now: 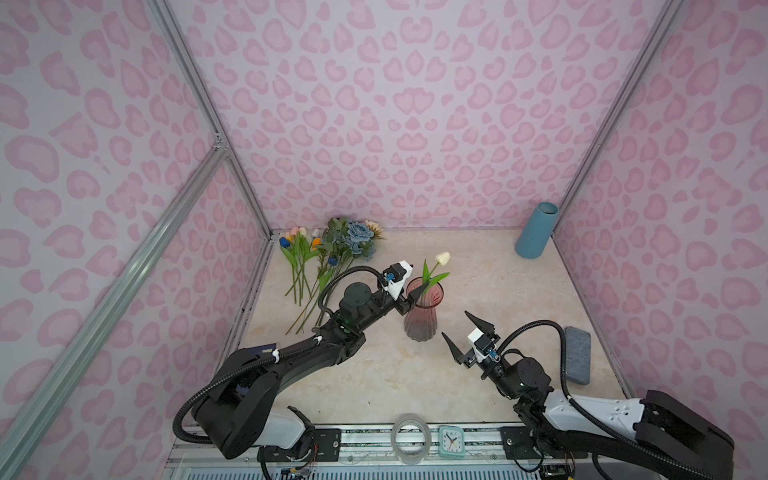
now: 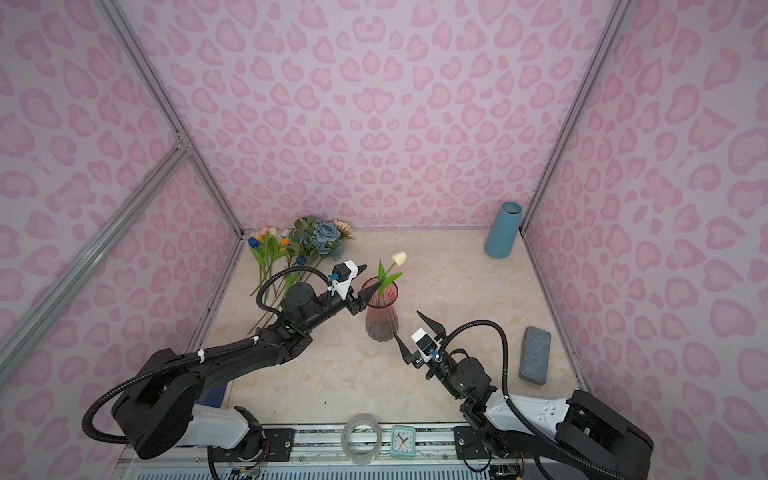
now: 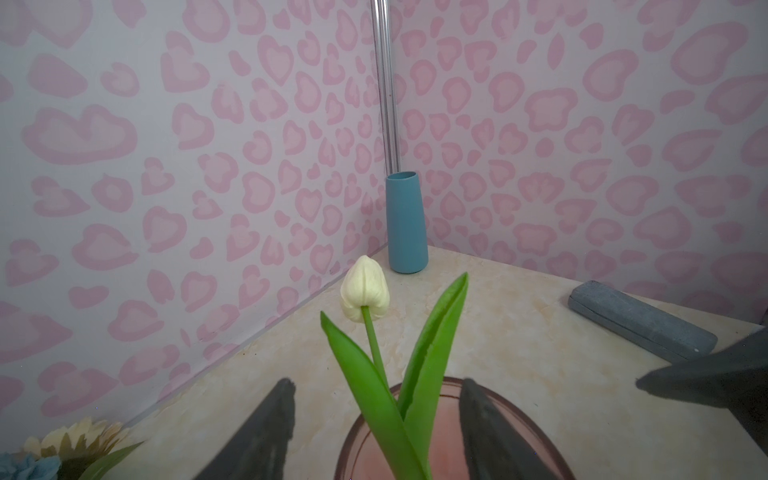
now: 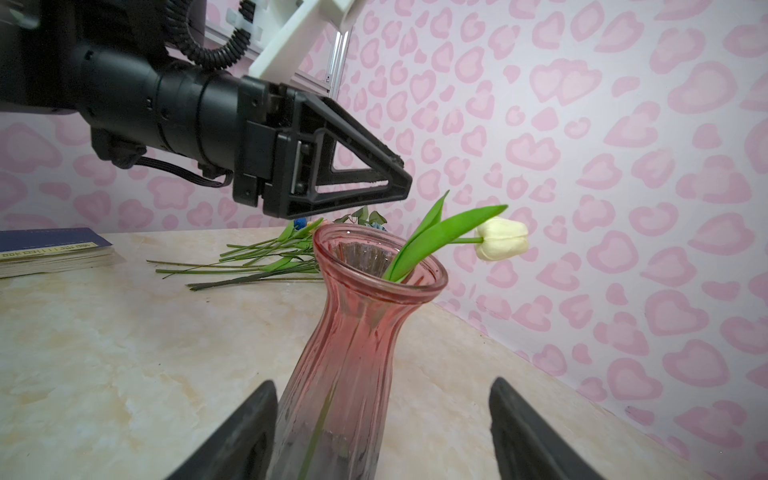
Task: Arrange the flowers into the vase
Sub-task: 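Withdraw the left gripper back toward the flower pile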
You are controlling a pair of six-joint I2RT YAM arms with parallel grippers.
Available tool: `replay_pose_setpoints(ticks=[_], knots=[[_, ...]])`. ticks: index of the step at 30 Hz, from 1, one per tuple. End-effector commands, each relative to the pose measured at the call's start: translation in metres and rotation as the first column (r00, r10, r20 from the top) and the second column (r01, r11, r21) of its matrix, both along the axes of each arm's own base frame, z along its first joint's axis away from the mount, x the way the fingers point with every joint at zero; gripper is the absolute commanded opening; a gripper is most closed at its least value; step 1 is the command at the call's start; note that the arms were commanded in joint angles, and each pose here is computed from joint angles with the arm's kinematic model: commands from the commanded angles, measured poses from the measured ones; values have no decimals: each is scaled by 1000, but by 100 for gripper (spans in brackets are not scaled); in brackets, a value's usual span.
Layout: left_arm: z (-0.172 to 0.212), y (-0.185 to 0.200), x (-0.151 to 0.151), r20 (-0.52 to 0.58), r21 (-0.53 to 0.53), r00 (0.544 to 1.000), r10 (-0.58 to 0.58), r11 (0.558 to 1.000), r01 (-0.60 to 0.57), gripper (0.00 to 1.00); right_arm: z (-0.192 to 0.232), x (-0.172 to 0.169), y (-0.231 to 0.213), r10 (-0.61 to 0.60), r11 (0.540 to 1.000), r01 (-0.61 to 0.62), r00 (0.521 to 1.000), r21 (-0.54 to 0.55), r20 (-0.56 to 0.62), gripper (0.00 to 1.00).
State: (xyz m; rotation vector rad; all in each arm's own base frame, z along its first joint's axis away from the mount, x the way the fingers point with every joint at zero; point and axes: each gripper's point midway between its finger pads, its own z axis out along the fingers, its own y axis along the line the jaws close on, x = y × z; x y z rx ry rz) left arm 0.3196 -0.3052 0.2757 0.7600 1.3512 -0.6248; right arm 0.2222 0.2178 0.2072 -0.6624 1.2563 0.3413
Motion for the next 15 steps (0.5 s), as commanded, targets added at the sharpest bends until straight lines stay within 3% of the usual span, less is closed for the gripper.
replay_pose_setpoints(ticks=[1,9,11,13,15], knots=[[4,10,-3,30,18,999,39,999,-39,65,3,0,1,-1,1000,1,1000,6,7,79],[21,52,-10,71,45,982,177,983,-180,68,4,-2,7,34,999,-35,999,7,5,82],[25,69,-7,69,39,973,218,974,-221,69,8,-4,10,55,998,-56,998,20,10,86],[25,98,7,57,29,945,321,946,-323,69,13,-10,17,107,994,-107,994,15,15,99],[28,127,19,36,11,911,411,911,-411,69,17,-13,25,152,988,-152,988,1,4,99]])
